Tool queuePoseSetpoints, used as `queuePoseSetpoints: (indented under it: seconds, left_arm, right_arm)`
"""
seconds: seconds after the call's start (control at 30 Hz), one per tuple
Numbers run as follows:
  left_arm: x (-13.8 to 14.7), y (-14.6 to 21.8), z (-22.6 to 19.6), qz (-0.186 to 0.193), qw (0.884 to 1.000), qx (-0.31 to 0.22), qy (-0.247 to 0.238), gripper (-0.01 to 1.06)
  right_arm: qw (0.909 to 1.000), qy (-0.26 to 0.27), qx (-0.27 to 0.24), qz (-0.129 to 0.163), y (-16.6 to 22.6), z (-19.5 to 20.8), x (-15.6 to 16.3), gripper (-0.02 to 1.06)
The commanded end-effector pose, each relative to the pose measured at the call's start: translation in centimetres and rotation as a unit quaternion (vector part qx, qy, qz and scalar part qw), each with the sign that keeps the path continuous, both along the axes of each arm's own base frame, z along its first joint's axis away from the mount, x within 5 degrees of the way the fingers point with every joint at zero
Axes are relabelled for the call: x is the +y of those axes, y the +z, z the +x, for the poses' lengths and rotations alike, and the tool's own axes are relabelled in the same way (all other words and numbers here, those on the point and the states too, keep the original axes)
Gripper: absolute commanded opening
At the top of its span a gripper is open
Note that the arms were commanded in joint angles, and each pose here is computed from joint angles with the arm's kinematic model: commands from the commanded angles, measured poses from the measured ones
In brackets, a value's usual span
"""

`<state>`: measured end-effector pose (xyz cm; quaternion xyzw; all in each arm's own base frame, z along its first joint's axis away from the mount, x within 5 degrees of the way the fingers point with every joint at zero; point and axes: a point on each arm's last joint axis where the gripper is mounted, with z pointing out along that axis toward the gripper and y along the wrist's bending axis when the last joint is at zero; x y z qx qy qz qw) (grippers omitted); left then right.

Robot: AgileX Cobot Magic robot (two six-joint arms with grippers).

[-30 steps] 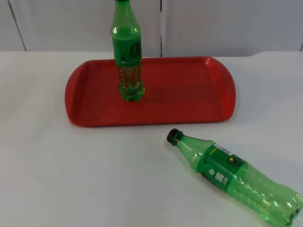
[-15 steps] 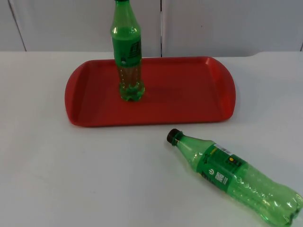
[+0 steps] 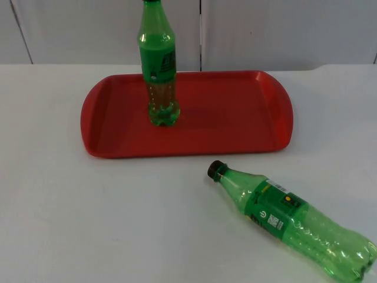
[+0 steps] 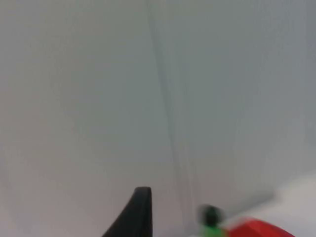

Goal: Place the bottle upright on the tray.

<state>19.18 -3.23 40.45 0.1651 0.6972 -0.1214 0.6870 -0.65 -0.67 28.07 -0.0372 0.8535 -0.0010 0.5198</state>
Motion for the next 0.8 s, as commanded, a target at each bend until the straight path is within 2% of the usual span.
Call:
queuePoseSetpoints:
  seconds: [0.0, 0.03, 0.07, 0.17, 0.2, 0.23, 0.27, 0.3, 0.33, 0.37, 0.4, 0.47, 0.53, 0.57, 0.67, 0.77]
  left_arm:
    - [2.2, 0.9, -0.4, -0.054, 0.991, -0.024, 0.124, 1.05]
    - [2.2, 0.9, -0.4, -0.054, 0.991, -0.024, 0.124, 1.05]
    - [2.9, 1.2, -0.6, -0.069, 0.984, -0.035, 0.163, 1.05]
    - [4.7, 1.9, -1.2, -0.077, 0.961, -0.067, 0.257, 1.05]
    - [5.0, 2.0, -1.2, -0.068, 0.956, -0.073, 0.276, 1.05]
    - [5.0, 2.0, -1.2, -0.068, 0.956, -0.073, 0.276, 1.05]
    - [5.5, 2.0, -1.3, -0.057, 0.949, -0.079, 0.300, 1.05]
    - [6.2, 2.0, -1.5, -0.027, 0.936, -0.085, 0.340, 1.05]
    - [6.4, 2.0, -1.5, -0.018, 0.932, -0.084, 0.351, 1.05]
    - [6.9, 1.9, -1.7, -0.010, 0.921, -0.076, 0.381, 1.05]
    - [6.9, 1.9, -1.7, -0.010, 0.921, -0.076, 0.381, 1.05]
    - [8.1, 1.0, -2.2, 0.016, 0.894, -0.030, 0.446, 1.05]
    - [8.5, 0.2, -2.5, -0.004, 0.882, 0.012, 0.471, 1.05]
    - [8.5, 0.2, -2.5, -0.004, 0.882, 0.012, 0.471, 1.05]
    - [8.2, -0.7, -2.3, -0.022, 0.888, 0.063, 0.454, 1.05]
    - [7.7, -1.3, -2.3, -0.003, 0.897, 0.100, 0.431, 1.05]
  right_arm:
    - [1.0000, 0.003, -0.002, -0.004, -0.1, 0.0, 0.0, 1.04]
    - [1.0000, 0.003, -0.002, -0.004, -0.1, 0.0, 0.0, 1.04]
    - [1.0000, 0.003, -0.002, -0.004, -0.1, 0.0, 0.0, 1.04]
    - [1.0000, 0.003, -0.002, -0.004, -0.1, 0.0, 0.0, 1.04]
    - [1.0000, 0.003, -0.002, -0.004, -0.1, 0.0, 0.0, 1.04]
    - [1.0000, 0.003, -0.002, -0.004, -0.1, 0.0, 0.0, 1.04]
    - [1.0000, 0.003, -0.002, -0.004, -0.1, 0.0, 0.0, 1.04]
    - [1.0000, 0.003, -0.002, -0.004, -0.1, 0.0, 0.0, 1.04]
    - [1.0000, 0.003, -0.002, -0.004, -0.1, 0.0, 0.0, 1.04]
    - [1.0000, 0.003, -0.002, -0.004, -0.1, 0.0, 0.0, 1.04]
    - [1.0000, 0.003, -0.002, -0.004, -0.1, 0.0, 0.0, 1.04]
    - [1.0000, 0.003, -0.002, -0.004, -0.1, 0.0, 0.0, 1.04]
    - [1.0000, 0.003, -0.002, -0.004, -0.1, 0.0, 0.0, 1.04]
    - [1.0000, 0.003, -0.002, -0.004, -0.1, 0.0, 0.0, 1.04]
    - [1.0000, 0.003, -0.002, -0.004, -0.1, 0.0, 0.0, 1.04]
    - [1.0000, 0.003, -0.002, -0.004, -0.1, 0.0, 0.0, 1.04]
